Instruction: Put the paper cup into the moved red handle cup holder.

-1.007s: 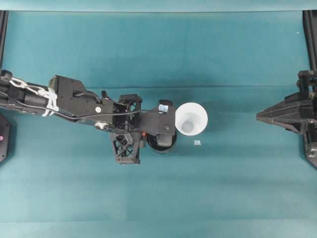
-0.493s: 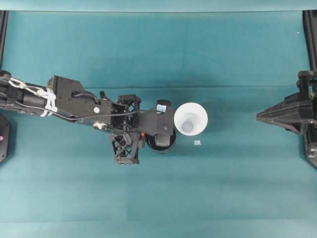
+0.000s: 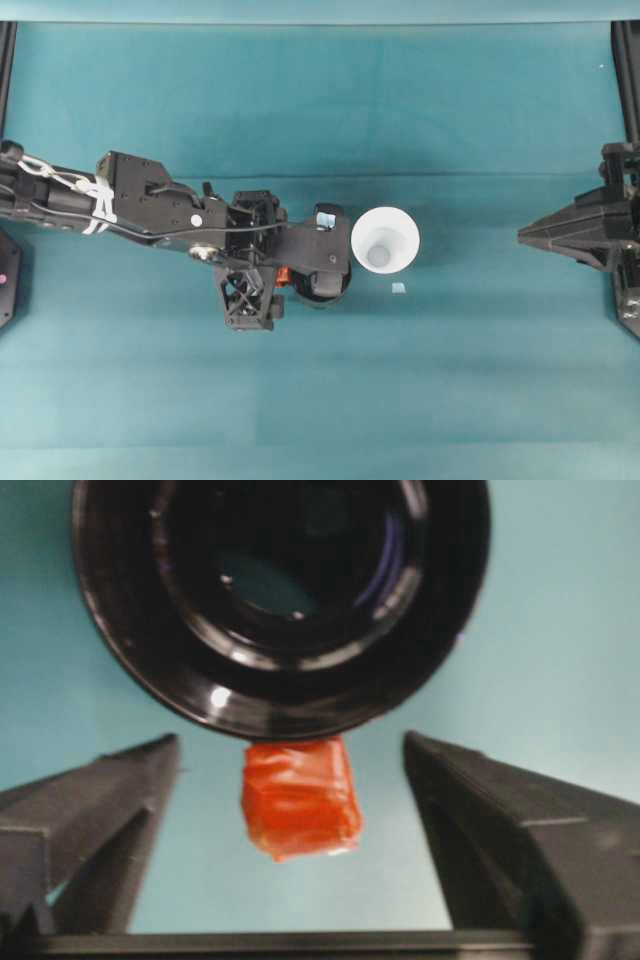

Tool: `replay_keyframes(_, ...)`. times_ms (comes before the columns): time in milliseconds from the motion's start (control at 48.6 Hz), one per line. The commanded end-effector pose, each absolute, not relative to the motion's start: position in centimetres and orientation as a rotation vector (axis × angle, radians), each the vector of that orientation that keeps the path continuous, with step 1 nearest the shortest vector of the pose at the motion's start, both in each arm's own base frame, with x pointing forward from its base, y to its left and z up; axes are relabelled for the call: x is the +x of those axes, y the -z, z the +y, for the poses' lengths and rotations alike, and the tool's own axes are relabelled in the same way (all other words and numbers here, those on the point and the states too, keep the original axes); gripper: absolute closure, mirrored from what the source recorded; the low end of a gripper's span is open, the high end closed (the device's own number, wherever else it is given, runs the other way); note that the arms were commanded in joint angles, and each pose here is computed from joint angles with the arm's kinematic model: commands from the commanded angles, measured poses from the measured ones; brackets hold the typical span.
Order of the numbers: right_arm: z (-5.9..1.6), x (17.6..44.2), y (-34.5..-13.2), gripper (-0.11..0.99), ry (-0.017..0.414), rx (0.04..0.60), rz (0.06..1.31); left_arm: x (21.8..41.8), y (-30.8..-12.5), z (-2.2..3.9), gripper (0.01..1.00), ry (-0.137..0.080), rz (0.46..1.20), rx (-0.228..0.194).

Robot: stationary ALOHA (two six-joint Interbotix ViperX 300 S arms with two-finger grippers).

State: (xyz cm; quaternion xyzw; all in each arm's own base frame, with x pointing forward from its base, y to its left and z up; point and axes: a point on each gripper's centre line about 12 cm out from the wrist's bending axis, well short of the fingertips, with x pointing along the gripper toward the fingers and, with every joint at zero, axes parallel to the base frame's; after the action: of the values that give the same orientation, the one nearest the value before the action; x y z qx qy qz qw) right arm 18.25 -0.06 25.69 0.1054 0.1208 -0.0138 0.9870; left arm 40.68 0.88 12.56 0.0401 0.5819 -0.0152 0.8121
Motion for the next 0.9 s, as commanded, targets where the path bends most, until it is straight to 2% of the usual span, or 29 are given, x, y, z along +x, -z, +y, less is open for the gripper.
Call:
replay_keyframes(0,-0.09,18.3,-25.9,0.99,0.03,0.224,0.235,41.3,-13.9,0.9,0.072,0.039,1.195,0.102)
replay_keyframes(123,-0.09,18.3,-25.9,0.99,0.03,0.226,0.235,41.4,-14.7,0.91,0.061,0.045,1.187,0.111)
replay_keyframes(247,-0.12,18.3,-25.8,0.99,0.032,0.226,0.239,40.4,-16.5,0.9,0.06,0.043,1.181,0.111)
replay_keyframes(411,-0.62,18.2,-25.6,0.99,0.063,0.236,0.265,37.9,-20.3,0.75,0.061,0.041,1.114,0.116)
replay_keyframes(555,-1.19,18.2,-25.8,0.99,0.098,0.24,0.312,35.2,-22.5,0.66,0.063,0.038,1.06,0.117)
replay_keyframes(761,-2.14,18.4,-26.5,0.98,0.15,0.243,0.358,31.3,-23.7,0.61,0.065,0.031,1.02,0.109)
replay_keyframes(884,-2.64,19.4,-26.8,0.98,0.174,0.25,0.413,29.5,-23.8,0.54,0.065,0.03,1.003,0.109)
